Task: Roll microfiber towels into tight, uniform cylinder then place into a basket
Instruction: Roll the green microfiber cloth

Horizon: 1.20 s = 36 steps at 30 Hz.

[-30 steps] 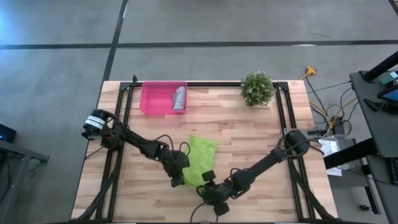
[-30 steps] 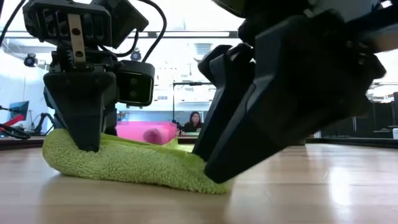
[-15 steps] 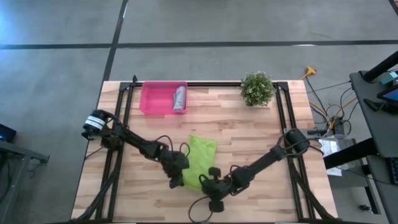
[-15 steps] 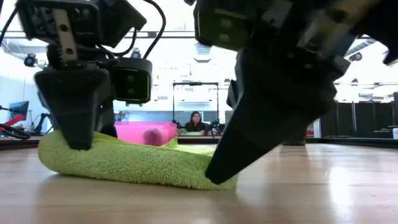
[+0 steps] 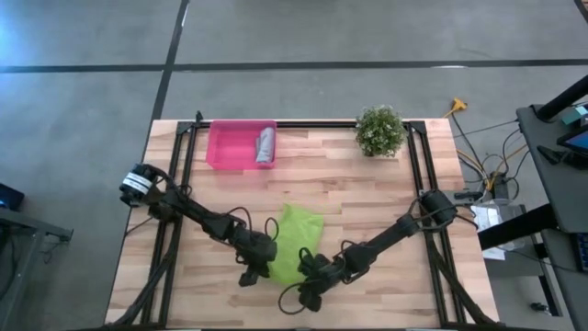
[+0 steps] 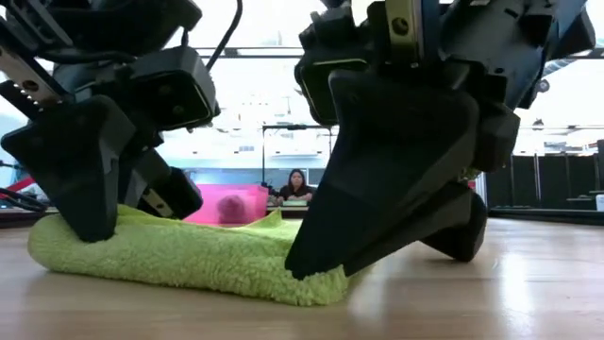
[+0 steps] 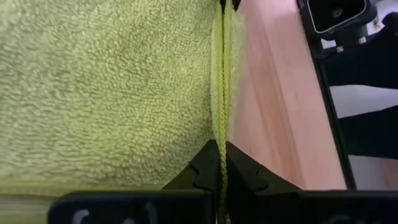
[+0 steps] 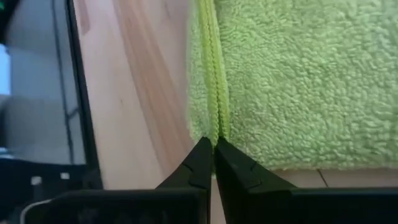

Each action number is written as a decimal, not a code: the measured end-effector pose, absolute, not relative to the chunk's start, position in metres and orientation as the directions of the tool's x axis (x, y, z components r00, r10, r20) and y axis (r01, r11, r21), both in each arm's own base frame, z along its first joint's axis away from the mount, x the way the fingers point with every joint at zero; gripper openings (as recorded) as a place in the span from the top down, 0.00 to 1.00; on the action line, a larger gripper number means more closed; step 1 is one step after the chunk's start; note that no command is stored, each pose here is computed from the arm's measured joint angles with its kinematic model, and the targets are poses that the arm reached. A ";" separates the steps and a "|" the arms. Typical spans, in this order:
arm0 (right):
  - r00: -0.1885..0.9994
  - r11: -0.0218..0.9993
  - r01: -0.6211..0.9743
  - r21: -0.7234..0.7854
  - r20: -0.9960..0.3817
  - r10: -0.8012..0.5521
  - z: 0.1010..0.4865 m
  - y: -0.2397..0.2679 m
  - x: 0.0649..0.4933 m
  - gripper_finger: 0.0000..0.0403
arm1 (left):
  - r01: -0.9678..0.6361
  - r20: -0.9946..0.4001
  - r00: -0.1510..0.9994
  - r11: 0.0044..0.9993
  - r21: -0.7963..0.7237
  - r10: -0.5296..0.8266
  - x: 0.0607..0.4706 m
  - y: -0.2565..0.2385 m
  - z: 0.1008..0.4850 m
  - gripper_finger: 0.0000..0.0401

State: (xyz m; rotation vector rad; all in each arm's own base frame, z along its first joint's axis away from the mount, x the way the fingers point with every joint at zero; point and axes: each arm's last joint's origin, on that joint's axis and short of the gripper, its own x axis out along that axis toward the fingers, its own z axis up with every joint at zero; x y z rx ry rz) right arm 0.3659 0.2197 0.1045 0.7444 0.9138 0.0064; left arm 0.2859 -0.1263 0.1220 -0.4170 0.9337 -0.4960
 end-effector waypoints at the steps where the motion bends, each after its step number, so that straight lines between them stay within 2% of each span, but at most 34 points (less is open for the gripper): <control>1: 0.634 0.737 0.307 0.602 -0.707 0.313 0.103 0.219 0.364 0.98 | 0.230 -0.652 0.500 0.813 -0.534 -0.570 0.286 -0.126 0.122 1.00; 8: 0.616 0.674 0.323 0.665 -0.688 0.384 0.094 0.215 0.357 0.98 | 0.297 -0.639 0.507 0.813 -0.500 -0.578 0.283 -0.126 0.128 0.97; 17: 0.577 0.692 0.273 0.669 -0.689 0.438 0.096 0.218 0.358 0.98 | 0.323 -0.681 0.470 0.827 -0.460 -0.562 0.274 -0.123 0.134 0.72; 21: 0.573 0.686 0.280 0.672 -0.690 0.442 0.096 0.216 0.359 0.98 | 0.327 -0.683 0.507 0.851 -0.412 -0.526 0.269 -0.119 0.148 0.66; 29: 0.576 0.645 0.329 0.689 -0.688 0.441 0.095 0.212 0.360 0.98 | 0.339 -0.572 0.722 0.920 -0.197 -0.389 0.250 -0.122 0.202 0.68; 32: 0.584 0.628 0.342 0.698 -0.682 0.440 0.096 0.210 0.362 0.98 | 0.424 -0.531 0.761 0.905 -0.028 -0.373 0.237 -0.136 0.215 0.73; 36: 0.594 0.598 0.368 0.712 -0.675 0.438 0.096 0.205 0.365 0.98 | 0.482 -0.541 0.778 0.856 0.186 -0.321 0.231 -0.151 0.210 0.84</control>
